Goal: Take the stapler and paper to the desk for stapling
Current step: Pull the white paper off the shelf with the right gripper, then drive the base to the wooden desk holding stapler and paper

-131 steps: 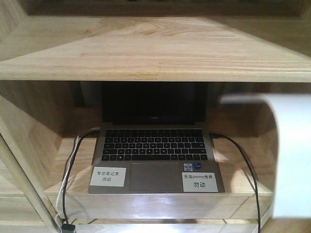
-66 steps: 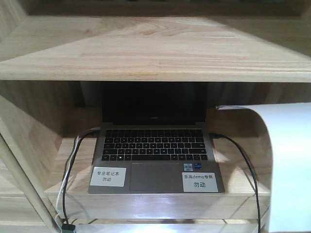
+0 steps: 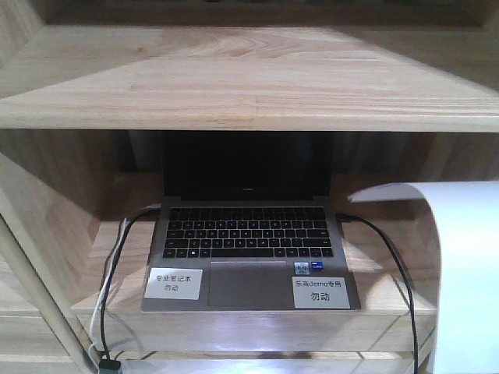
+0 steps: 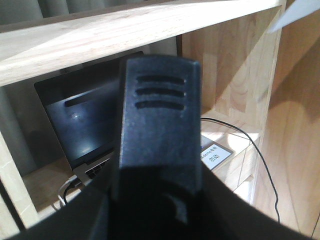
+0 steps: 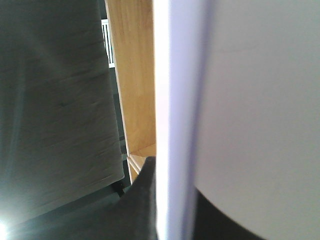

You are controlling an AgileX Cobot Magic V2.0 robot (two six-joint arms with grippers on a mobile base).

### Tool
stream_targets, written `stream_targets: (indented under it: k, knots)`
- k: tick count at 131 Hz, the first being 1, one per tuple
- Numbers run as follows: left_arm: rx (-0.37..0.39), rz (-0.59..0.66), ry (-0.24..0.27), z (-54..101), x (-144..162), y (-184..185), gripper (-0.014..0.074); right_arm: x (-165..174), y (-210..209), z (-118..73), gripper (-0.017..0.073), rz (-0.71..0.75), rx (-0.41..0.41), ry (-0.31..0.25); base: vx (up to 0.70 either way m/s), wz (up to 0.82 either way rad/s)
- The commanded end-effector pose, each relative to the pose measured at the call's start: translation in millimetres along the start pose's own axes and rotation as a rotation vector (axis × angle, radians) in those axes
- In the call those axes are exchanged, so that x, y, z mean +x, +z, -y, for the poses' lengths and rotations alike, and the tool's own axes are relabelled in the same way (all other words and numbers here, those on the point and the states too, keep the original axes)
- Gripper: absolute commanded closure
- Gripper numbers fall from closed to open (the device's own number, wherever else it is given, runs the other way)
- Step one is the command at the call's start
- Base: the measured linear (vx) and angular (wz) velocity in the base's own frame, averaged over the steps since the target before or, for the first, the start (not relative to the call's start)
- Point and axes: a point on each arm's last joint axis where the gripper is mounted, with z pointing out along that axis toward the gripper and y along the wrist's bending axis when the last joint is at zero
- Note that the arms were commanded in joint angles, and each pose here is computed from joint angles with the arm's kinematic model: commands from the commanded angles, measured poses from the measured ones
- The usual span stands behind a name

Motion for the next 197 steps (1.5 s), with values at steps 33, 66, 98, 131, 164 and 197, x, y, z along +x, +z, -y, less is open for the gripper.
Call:
stream_targets:
  k: [33,66,98,131,164,197]
  knots:
    - [0.004,0.128,-0.006,-0.6,-18.1,-2.5,0.06,-1.0,6.4,-8.1,0.0565,0.001,-0.057,-0.008,0.0,0.01]
    - [0.004,0.128,-0.006,-0.6,-18.1,-2.5,0.06,-0.9,6.4,-8.1,0.0565,0.0,-0.057,-0.009,-0.03,0.1]
    - [0.004,0.128,-0.006,-0.6,-18.1,-2.5,0.06,-0.9,6.4,-8.1,0.0565,0.0,-0.057,-0.009,-0.07,0.29]
    - [0.004,0.128,-0.006,-0.6,-18.1,-2.5,0.06,-0.9,6.4,-8.1,0.0565,0.0,-0.057,-0.009,-0.12,0.47]
    - [0.004,0.128,-0.006,-0.6,-18.1,-2.5,0.06,-0.9,6.4,-8.1,0.0565,0.0,-0.057,-0.009,-0.14,0.54]
    - [0.004,0.128,-0.006,-0.6,-18.1,-2.5,0.06,-0.9,6.4,-8.1,0.0565,0.0,-0.057,-0.009,-0.15,0.54]
